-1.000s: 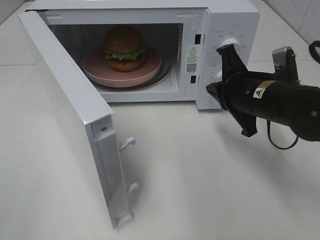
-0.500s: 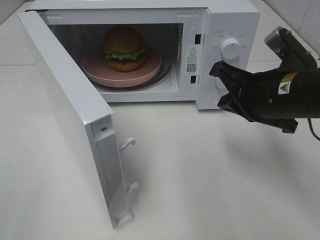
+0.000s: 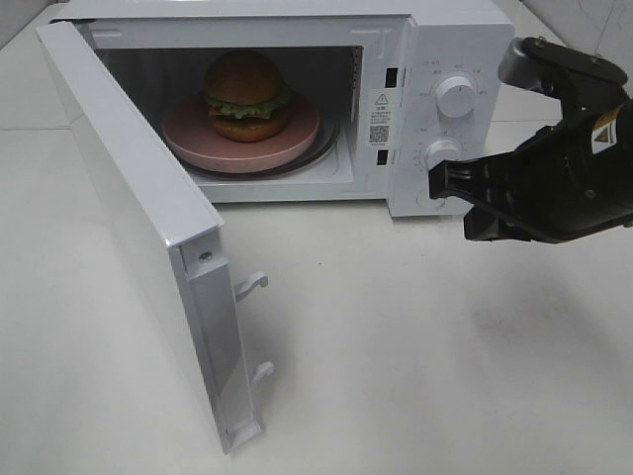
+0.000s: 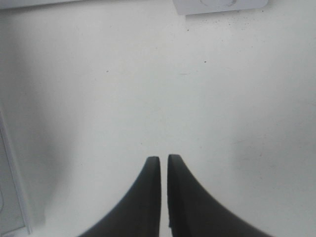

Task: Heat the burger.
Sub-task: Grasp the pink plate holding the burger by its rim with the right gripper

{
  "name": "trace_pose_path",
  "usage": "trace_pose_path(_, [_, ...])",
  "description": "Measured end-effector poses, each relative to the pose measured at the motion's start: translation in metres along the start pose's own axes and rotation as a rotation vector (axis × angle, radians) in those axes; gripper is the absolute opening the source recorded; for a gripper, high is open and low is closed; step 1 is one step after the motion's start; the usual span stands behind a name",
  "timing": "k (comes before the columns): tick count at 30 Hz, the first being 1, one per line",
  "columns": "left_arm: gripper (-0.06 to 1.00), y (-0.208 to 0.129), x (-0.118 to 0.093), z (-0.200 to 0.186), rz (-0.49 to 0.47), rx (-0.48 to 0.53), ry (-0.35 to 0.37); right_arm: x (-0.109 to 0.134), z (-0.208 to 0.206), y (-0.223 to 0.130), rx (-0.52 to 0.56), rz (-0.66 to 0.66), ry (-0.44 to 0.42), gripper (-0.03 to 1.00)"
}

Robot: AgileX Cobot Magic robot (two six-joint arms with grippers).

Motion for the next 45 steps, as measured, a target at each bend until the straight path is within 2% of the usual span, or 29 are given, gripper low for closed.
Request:
trace_pose_path(2, [0.99, 0.0, 0.0, 0.0, 0.0, 0.0, 0.0, 0.001, -0.002, 0.001, 0.012, -0.029, -0.007, 0.04])
trace_pose_path(4, [0.99, 0.0, 0.0, 0.0, 0.0, 0.0, 0.0, 0.003, -0.007, 0.005, 0.045, -0.139, -0.024, 0.06])
trace_pose_path(6, [0.99, 0.0, 0.0, 0.0, 0.0, 0.0, 0.0, 0.004, -0.008, 0.006, 0.049, -0.175, -0.025, 0.06])
trace_pose_path(7, [0.99, 0.0, 0.0, 0.0, 0.0, 0.0, 0.0, 0.005, -0.01, 0.008, 0.057, -0.255, -0.026, 0.06])
trace_pose_path(10, [0.99, 0.0, 0.0, 0.0, 0.0, 0.0, 0.0, 0.005, -0.011, 0.008, 0.06, -0.301, -0.026, 0.07])
trace_pose_path(12, [0.99, 0.0, 0.0, 0.0, 0.0, 0.0, 0.0, 0.006, -0.012, 0.009, 0.069, -0.447, -0.023, 0.07])
trace_pose_path(13, [0.99, 0.0, 0.0, 0.0, 0.0, 0.0, 0.0, 0.006, -0.012, 0.009, 0.069, -0.447, -0.023, 0.07])
trace_pose_path(14, [0.99, 0.0, 0.0, 0.0, 0.0, 0.0, 0.0, 0.005, -0.012, 0.009, 0.074, -0.579, -0.02, 0.07])
trace_pose_path(15, [0.99, 0.0, 0.0, 0.0, 0.0, 0.0, 0.0, 0.005, -0.012, 0.009, 0.075, -0.648, -0.018, 0.07])
trace_pose_path(16, [0.99, 0.0, 0.0, 0.0, 0.0, 0.0, 0.0, 0.005, -0.012, 0.009, 0.075, -0.648, -0.018, 0.07])
trace_pose_path(18, [0.99, 0.0, 0.0, 0.0, 0.0, 0.0, 0.0, 0.006, -0.013, 0.009, 0.076, -0.899, -0.008, 0.07])
trace_pose_path(20, [0.99, 0.0, 0.0, 0.0, 0.0, 0.0, 0.0, 0.006, -0.013, 0.009, 0.077, -0.947, -0.006, 0.07])
trace_pose_path(21, [0.99, 0.0, 0.0, 0.0, 0.0, 0.0, 0.0, 0.005, -0.013, 0.009, 0.077, -1.062, -0.006, 0.07])
trace_pose_path(22, [0.99, 0.0, 0.0, 0.0, 0.0, 0.0, 0.0, 0.005, -0.013, 0.009, 0.077, -1.062, -0.006, 0.07])
trace_pose_path(24, [0.99, 0.0, 0.0, 0.0, 0.0, 0.0, 0.0, 0.005, -0.013, 0.01, 0.078, -1.206, -0.002, 0.07])
trace_pose_path(25, [0.99, 0.0, 0.0, 0.0, 0.0, 0.0, 0.0, 0.005, -0.013, 0.01, 0.078, -1.206, -0.002, 0.07])
trace_pose_path(27, [0.99, 0.0, 0.0, 0.0, 0.0, 0.0, 0.0, 0.003, -0.013, 0.011, 0.081, -1.364, -0.018, 0.07])
trace_pose_path(28, [0.99, 0.0, 0.0, 0.0, 0.0, 0.0, 0.0, 0.003, -0.013, 0.011, 0.081, -1.364, -0.018, 0.07])
trace_pose_path(30, [0.99, 0.0, 0.0, 0.0, 0.0, 0.0, 0.0, -0.001, -0.013, 0.014, 0.087, -1.493, -0.047, 0.09])
trace_pose_path(33, [0.99, 0.0, 0.0, 0.0, 0.0, 0.0, 0.0, -0.002, -0.013, 0.015, 0.088, -1.521, -0.06, 0.1])
trace_pose_path(35, [0.99, 0.0, 0.0, 0.0, 0.0, 0.0, 0.0, -0.002, -0.013, 0.015, 0.088, -1.527, -0.066, 0.19])
trace_pose_path(36, [0.99, 0.0, 0.0, 0.0, 0.0, 0.0, 0.0, -0.002, -0.013, 0.015, 0.088, -1.527, -0.066, 0.19])
trace_pose_path(37, [0.99, 0.0, 0.0, 0.0, 0.0, 0.0, 0.0, -0.002, -0.013, 0.015, 0.085, -1.524, -0.067, 0.24])
trace_pose_path(38, [0.99, 0.0, 0.0, 0.0, 0.0, 0.0, 0.0, -0.001, -0.013, 0.017, 0.072, -1.508, -0.068, 0.34])
trace_pose_path(41, [0.99, 0.0, 0.0, 0.0, 0.0, 0.0, 0.0, 0.0, -0.013, 0.018, 0.053, -1.473, -0.07, 0.39])
trace_pose_path(43, [0.99, 0.0, 0.0, 0.0, 0.0, 0.0, 0.0, 0.003, -0.012, 0.021, 0.017, -1.424, -0.073, 0.7])
trace_pose_path(44, [0.99, 0.0, 0.0, 0.0, 0.0, 0.0, 0.0, 0.003, -0.012, 0.021, 0.017, -1.424, -0.073, 0.7])
trace_pose_path(45, [0.99, 0.0, 0.0, 0.0, 0.0, 0.0, 0.0, 0.003, -0.01, 0.022, 0.011, -1.402, -0.073, 0.76])
Point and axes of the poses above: a point on each arm's last joint axis where the gripper is mounted, z pointing out along that axis toward the gripper, x along the wrist's bending axis when the last joint is at zero, y = z × x, the point moved 4 cm from there along z, pointing out along that axis toward the gripper, and after that the axes turned 11 degrees about z, right-handed, at the moved point
